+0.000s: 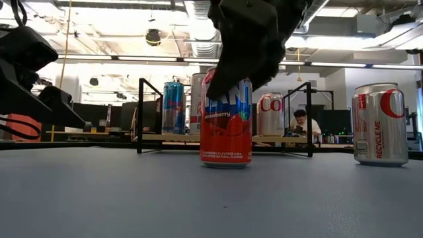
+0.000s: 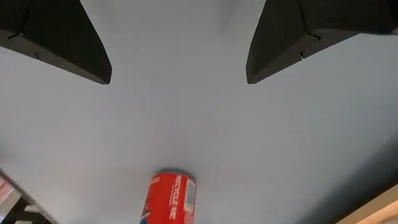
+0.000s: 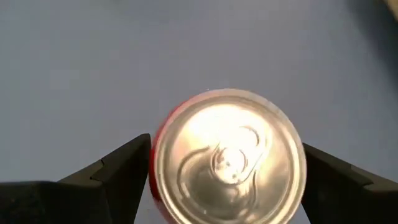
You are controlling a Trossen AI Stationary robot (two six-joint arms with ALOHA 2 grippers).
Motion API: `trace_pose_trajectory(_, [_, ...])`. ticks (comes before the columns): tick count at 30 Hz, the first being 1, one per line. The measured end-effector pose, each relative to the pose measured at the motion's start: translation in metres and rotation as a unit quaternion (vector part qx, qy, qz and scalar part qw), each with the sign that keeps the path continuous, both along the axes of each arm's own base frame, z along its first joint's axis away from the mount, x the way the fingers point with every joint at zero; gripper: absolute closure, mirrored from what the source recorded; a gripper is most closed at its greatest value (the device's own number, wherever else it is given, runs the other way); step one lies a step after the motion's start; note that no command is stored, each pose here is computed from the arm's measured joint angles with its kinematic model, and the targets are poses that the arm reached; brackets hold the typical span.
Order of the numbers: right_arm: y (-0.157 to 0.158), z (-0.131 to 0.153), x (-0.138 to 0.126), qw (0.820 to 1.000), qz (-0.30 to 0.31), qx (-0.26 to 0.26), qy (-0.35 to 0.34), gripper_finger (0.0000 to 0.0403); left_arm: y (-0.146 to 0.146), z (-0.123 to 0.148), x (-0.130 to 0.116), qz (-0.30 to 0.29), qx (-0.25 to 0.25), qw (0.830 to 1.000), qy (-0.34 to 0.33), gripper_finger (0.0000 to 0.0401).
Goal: Place canned beverage on shelf
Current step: Put the orange soda can on the shelf aligned with the other orange soda cans
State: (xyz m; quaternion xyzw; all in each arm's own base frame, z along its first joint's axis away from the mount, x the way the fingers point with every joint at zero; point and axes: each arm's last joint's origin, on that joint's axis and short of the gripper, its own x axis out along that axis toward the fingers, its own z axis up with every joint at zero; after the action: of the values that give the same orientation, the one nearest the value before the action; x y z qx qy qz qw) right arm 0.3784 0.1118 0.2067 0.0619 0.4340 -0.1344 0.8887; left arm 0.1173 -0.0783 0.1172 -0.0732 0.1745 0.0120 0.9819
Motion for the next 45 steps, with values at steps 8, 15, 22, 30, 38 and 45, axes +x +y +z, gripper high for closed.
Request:
trace_pose_trajectory(8, [0.0, 0.002, -0.001, 1.0, -0.002, 0.001, 0.0, 0.0054, 0.0, -0.001, 0.0, -0.001, 0.008, 1.0, 0.005, 0.004])
trace_pose_trajectory(15, [-0.005, 0.017, -0.008, 1.0, 0.003, 0.003, -0.002, 0.0116, 0.0, -0.001, 0.0, -0.001, 0.008, 1.0, 0.006, 0.004])
trace_pose_trajectory(22, [-0.015, 0.044, -0.019, 1.0, 0.007, -0.001, -0.021, 0.016, 0.001, -0.003, -0.001, -0.001, 0.015, 1.0, 0.013, 0.004])
trace_pose_trajectory(30, [-0.063, 0.081, -0.032, 0.998, -0.006, -0.039, -0.044, 0.0158, 0.003, -0.007, -0.003, -0.002, 0.034, 0.999, 0.035, 0.004])
trace_pose_trajectory(38, [-0.131, 0.083, -0.031, 0.998, -0.024, -0.051, -0.021, 0.0158, 0.004, -0.01, -0.004, -0.002, 0.044, 0.998, 0.046, 0.004])
trace_pose_trajectory(45, [-0.17, 0.078, -0.033, 0.997, -0.057, -0.054, -0.003, 0.0158, 0.004, -0.01, -0.004, -0.002, 0.044, 0.998, 0.047, 0.004])
